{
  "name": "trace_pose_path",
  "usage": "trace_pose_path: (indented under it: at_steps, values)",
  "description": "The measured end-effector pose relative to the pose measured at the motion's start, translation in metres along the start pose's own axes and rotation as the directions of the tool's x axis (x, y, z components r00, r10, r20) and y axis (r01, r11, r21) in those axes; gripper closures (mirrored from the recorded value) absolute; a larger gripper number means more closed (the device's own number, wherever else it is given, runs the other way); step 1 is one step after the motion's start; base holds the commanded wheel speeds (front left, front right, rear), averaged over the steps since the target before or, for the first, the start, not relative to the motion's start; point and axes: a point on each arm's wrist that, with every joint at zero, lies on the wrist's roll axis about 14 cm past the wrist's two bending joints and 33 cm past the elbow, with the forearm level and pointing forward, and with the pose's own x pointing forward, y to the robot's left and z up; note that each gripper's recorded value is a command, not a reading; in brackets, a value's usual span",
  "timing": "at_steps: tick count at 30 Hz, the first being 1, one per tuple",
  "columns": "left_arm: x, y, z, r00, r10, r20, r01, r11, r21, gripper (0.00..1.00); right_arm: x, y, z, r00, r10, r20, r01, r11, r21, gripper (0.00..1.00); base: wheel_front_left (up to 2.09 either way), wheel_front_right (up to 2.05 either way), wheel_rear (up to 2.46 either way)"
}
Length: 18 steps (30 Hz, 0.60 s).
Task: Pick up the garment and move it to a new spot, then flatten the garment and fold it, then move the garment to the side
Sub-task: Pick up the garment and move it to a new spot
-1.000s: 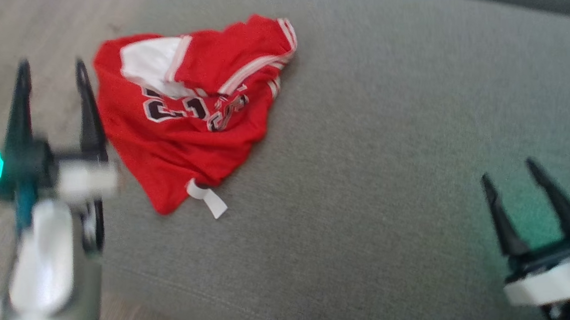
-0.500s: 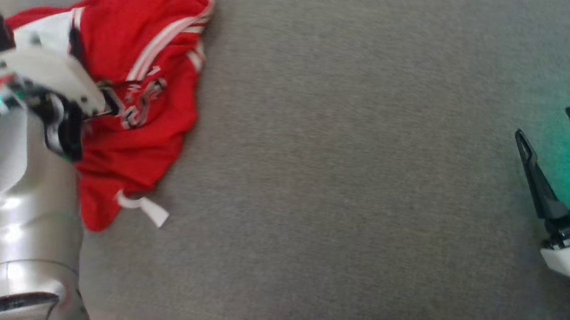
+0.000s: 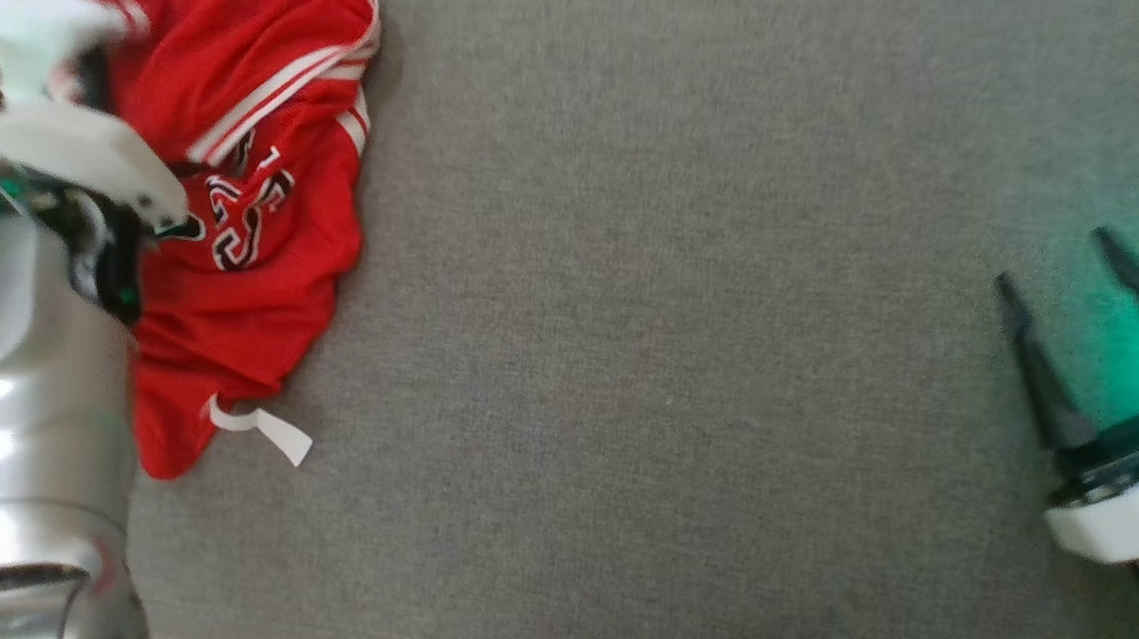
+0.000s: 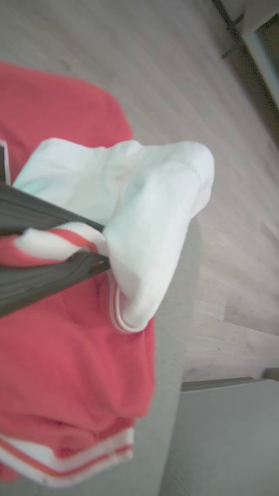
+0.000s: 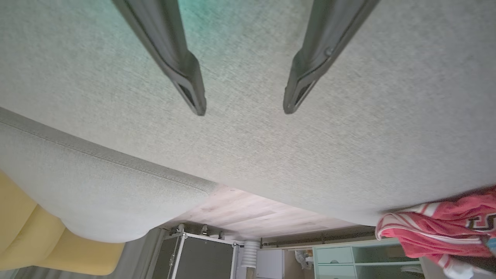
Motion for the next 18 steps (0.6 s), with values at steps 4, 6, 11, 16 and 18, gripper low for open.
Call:
trace_pose_path:
  at_steps: [4,6,11,16,18]
  values:
    - [-0.021,-0.013,0.086,0.963,-0.061,0.262,0.045,0.997,0.064,1.0,-0.006,0.018,0.018,0.999,0.024,0.029,-0.024,1.0,-0.001,0.0,0.0,0.0,0.0]
    - [-0.039,-0.025,0.131,0.92,-0.104,0.379,0.065,0.991,0.113,1.0,-0.01,0.029,0.029,0.998,0.035,0.051,-0.035,0.999,0.008,0.0,0.0,0.0,0.0]
    - [-0.099,-0.067,0.216,0.782,-0.24,0.576,0.121,0.964,0.237,1.0,-0.024,0.045,0.063,0.992,-0.001,0.126,-0.006,0.998,0.058,0.0,0.0,0.0,0.0]
    - [-0.156,-0.126,0.267,0.631,-0.389,0.671,0.226,0.92,0.32,1.0,-0.052,0.049,0.078,0.987,-0.057,0.151,0.044,0.995,0.087,0.0,0.0,0.0,0.0]
    - [-0.18,-0.156,0.281,0.564,-0.456,0.689,0.289,0.89,0.353,1.0,-0.065,0.047,0.081,0.984,-0.09,0.156,0.077,0.993,0.091,0.0,0.0,0.0,0.0]
